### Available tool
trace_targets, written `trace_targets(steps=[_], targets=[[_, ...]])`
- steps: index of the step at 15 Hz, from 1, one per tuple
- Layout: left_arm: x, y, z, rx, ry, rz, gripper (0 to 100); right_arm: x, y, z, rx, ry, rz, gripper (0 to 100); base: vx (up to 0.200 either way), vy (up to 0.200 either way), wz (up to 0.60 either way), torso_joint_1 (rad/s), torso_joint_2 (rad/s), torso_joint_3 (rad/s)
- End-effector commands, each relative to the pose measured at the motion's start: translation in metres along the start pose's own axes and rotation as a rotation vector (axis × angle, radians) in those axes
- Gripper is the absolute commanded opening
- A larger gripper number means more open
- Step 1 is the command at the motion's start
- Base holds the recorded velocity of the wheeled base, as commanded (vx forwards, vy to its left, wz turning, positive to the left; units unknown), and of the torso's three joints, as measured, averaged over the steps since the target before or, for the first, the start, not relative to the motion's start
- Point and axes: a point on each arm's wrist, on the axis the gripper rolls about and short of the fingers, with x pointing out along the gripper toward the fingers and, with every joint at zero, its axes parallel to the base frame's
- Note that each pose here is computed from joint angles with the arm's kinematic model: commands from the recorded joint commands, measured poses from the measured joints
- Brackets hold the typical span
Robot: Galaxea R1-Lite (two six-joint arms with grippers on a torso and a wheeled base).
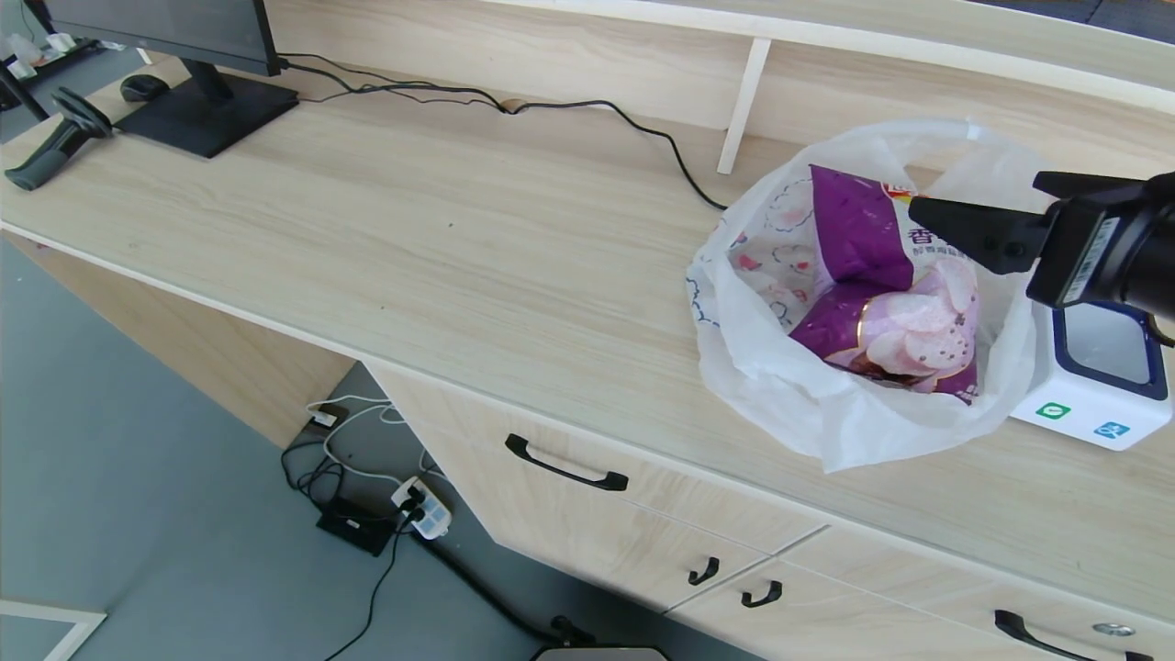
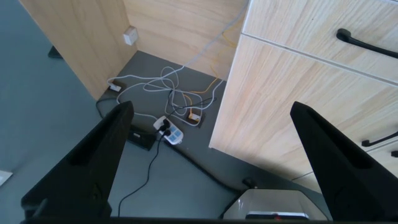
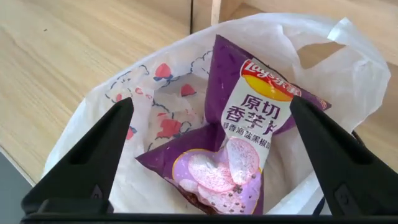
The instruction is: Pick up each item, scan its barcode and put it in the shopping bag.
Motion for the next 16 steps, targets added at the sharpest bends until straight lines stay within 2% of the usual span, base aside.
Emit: trace_targets(steps=[1,3,13,16], targets=[[0.000,0.000,0.000,-0.001,0.001,0.001,100,-0.022,-0.003,0.009,0.009,-0.054,0.014,100,0.000,0.000,0.00,0.000,0.00,0.000],[0.000,0.000,0.000,-0.001,0.001,0.001,100,-0.023,-0.002,0.005,0.008,-0.045,0.032,100,0.000,0.000,0.00,0.000,0.00,0.000],[0.000,0.000,0.000,-0.001,0.001,0.001,100,-0.037,-0.004,-0.008,-0.015,-0.022,0.038,100,0.000,0.000,-0.60,0.002,0.00,0.002],[0.000,0.000,0.000,-0.001,0.001,0.001,100,-0.036,-0.003,-0.002,-0.004,-0.047,0.075,100,0.000,0.000,0.00,0.000,0.00,0.000]])
